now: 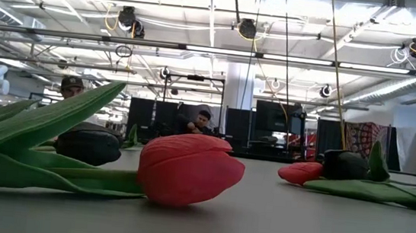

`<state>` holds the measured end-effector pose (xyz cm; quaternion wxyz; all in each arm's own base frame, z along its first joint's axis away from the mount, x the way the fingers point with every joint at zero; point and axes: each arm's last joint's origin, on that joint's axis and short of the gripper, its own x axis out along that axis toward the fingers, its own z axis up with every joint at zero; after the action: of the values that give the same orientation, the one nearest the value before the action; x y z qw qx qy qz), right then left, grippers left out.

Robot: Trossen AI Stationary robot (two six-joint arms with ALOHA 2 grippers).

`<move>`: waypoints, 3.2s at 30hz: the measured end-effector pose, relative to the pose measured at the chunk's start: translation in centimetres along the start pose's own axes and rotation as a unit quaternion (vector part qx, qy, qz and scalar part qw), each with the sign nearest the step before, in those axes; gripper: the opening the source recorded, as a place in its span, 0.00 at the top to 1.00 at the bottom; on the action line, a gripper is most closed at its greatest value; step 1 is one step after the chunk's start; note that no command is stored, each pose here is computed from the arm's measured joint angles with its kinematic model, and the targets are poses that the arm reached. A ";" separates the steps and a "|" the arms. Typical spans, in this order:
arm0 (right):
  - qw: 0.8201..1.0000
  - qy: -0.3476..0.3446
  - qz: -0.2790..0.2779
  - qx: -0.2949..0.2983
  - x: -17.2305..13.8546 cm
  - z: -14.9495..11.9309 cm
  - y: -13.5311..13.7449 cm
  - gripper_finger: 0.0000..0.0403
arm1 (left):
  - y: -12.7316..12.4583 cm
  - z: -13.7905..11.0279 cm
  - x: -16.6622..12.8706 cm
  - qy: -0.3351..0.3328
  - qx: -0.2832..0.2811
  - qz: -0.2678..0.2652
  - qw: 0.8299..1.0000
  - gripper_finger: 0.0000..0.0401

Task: Sort flowers into vase by color
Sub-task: Put the top right red tulip into the left transparent vase

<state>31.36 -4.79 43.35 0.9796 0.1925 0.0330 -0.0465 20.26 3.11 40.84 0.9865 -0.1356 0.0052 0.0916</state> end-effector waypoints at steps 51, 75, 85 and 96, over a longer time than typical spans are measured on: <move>0.999 0.035 0.014 -0.011 0.1 -1.1 1.3 1.00 | -0.9 0.0 9.9 -0.103 -0.072 -0.136 0.983 0.56; 0.999 0.038 0.013 -0.003 0.1 -1.2 1.3 0.96 | -0.7 -0.3 10.0 -0.082 -0.067 -0.127 0.986 0.97; 0.999 0.038 0.011 -0.003 0.1 -1.2 1.2 0.94 | -0.8 -0.3 10.0 -0.083 -0.061 -0.127 0.987 0.98; 0.999 0.037 0.010 -0.003 0.1 -1.2 1.2 0.88 | -0.8 -0.1 9.6 -0.082 -0.053 -0.126 0.987 0.99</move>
<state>31.52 -3.23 42.71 0.9787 0.1916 0.0679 -0.0297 29.83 4.06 40.61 0.9787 -0.1788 -0.0980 -0.0229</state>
